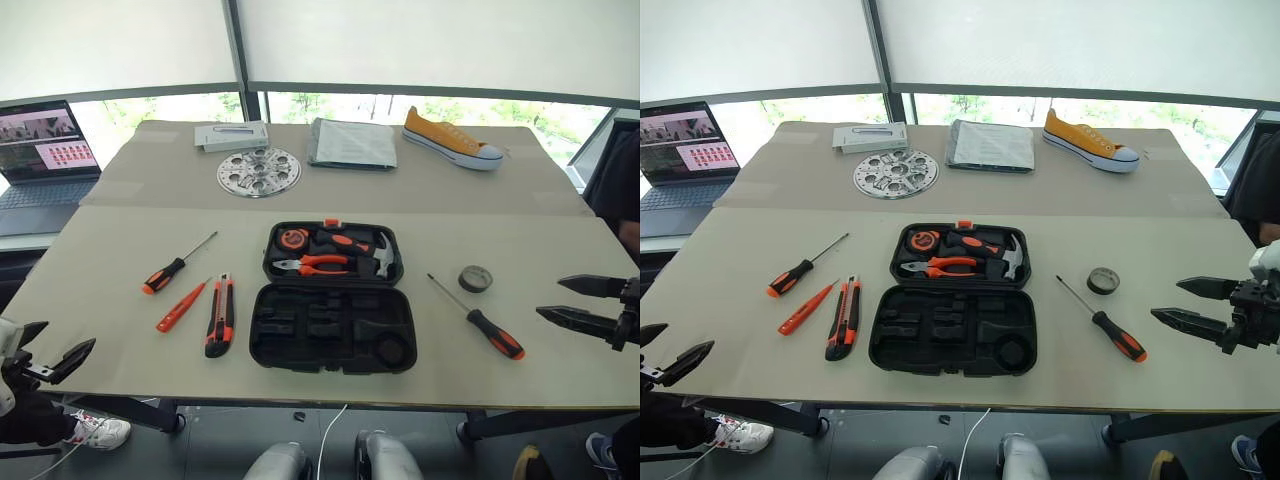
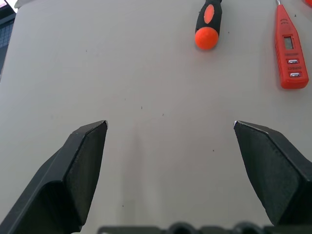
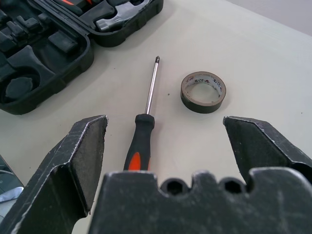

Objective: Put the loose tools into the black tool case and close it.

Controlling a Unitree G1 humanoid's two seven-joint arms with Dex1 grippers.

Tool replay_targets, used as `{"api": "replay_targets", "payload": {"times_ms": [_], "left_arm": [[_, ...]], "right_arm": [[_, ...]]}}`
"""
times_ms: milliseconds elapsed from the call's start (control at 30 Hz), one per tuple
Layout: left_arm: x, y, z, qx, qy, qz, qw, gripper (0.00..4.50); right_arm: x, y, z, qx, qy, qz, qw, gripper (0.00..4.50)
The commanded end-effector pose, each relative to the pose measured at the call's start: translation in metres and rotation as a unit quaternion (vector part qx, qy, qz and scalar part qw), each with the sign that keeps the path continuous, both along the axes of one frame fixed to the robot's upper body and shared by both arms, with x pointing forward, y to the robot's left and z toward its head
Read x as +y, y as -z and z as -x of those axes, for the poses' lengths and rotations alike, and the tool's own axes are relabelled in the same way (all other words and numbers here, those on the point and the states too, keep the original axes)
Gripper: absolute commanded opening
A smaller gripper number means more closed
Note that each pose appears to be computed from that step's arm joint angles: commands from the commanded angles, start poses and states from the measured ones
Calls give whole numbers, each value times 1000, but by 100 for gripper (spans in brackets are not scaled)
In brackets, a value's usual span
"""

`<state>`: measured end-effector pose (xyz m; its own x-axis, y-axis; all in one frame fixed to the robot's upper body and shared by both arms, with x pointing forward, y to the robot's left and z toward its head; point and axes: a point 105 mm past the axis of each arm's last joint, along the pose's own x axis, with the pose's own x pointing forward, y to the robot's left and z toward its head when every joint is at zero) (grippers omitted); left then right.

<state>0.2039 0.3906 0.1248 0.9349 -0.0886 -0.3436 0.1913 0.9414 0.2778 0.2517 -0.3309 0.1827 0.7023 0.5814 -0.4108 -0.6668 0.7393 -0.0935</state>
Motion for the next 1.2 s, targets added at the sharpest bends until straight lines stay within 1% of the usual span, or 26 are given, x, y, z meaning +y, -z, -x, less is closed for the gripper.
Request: {"api": "replay_targets", "payload": {"times_ms": [33,100,167,267,400,567,667,800,933,1000,1033,1200], "left_arm": [[-1,-8,-4,-3,12,-27,1000,444],[-12,-14,-15,-13,22,-19,999,444],[-23,-25,-28,-29,31,-6,999,444],[-47,-38,-52,-24,73,7,997,444],[-54,-39,-75,13,82,8,997,444],[-61,-28,-101,64,96,3,993,444],[-59,-14,-113,100,94,-9,991,444],[-53,5,-123,136,88,-22,987,444],[-49,18,-134,145,80,-19,986,444],[-46,20,-137,147,73,-16,986,393],[-44,21,-138,147,71,-13,986,376],[-42,25,-142,147,75,-5,986,198]], "right_arm": [[-2,-10,-4,-27,3,12,1000,443],[-3,-11,-8,-40,4,37,998,443],[3,-20,-14,-62,-7,51,997,443],[35,-46,-18,-96,-59,34,993,443],[76,-55,-10,-100,-137,25,985,443],[129,-62,3,-117,-232,20,965,443],[160,-64,11,-132,-288,16,948,443],[184,-61,22,-131,-340,6,931,443],[196,-54,28,-127,-363,0,923,443],[198,-52,29,-127,-366,1,922,450],[199,-52,30,-127,-367,-1,921,450],[200,-50,32,-125,-367,-1,922,450]]}}
